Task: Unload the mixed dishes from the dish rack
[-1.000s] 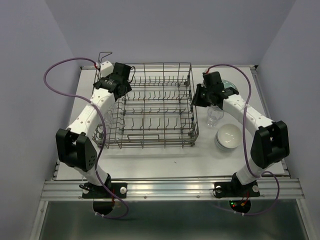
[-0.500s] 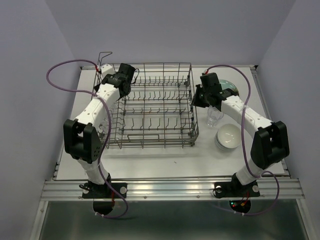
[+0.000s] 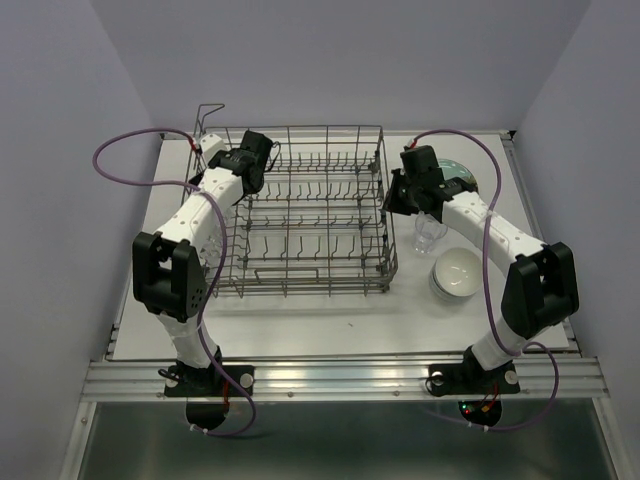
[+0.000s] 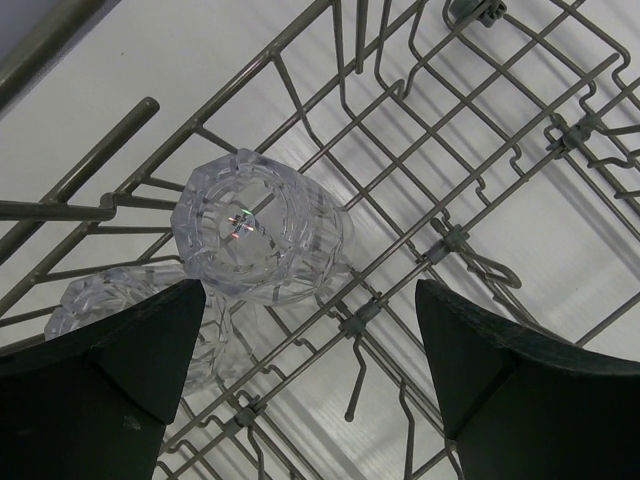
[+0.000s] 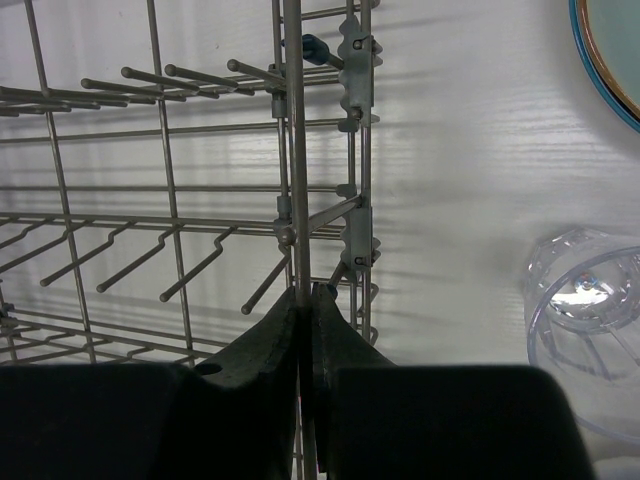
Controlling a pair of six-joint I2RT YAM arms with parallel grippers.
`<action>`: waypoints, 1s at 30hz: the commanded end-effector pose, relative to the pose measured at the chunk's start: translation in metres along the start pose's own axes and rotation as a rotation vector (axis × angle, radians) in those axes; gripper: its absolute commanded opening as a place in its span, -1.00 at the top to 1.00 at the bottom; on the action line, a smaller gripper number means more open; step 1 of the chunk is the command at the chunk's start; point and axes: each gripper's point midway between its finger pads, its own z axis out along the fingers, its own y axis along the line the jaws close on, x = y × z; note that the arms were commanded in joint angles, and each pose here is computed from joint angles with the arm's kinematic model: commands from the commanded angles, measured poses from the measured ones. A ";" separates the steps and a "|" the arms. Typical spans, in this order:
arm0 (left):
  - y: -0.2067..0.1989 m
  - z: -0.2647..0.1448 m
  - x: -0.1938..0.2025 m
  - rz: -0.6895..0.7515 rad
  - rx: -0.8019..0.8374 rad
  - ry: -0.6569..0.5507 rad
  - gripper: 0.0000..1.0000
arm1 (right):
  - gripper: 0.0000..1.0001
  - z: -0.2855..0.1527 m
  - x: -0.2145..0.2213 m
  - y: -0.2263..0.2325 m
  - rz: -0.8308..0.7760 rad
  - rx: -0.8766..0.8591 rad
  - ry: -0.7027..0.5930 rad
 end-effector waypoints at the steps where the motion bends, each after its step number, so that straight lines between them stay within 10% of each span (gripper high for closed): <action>1: 0.010 0.005 -0.007 -0.052 -0.049 -0.048 -0.98 | 0.91 0.000 0.002 0.007 -0.012 -0.026 -0.014; 30: 0.026 0.026 0.019 -0.047 -0.119 0.007 -0.98 | 0.93 0.001 0.004 0.015 -0.028 -0.067 0.010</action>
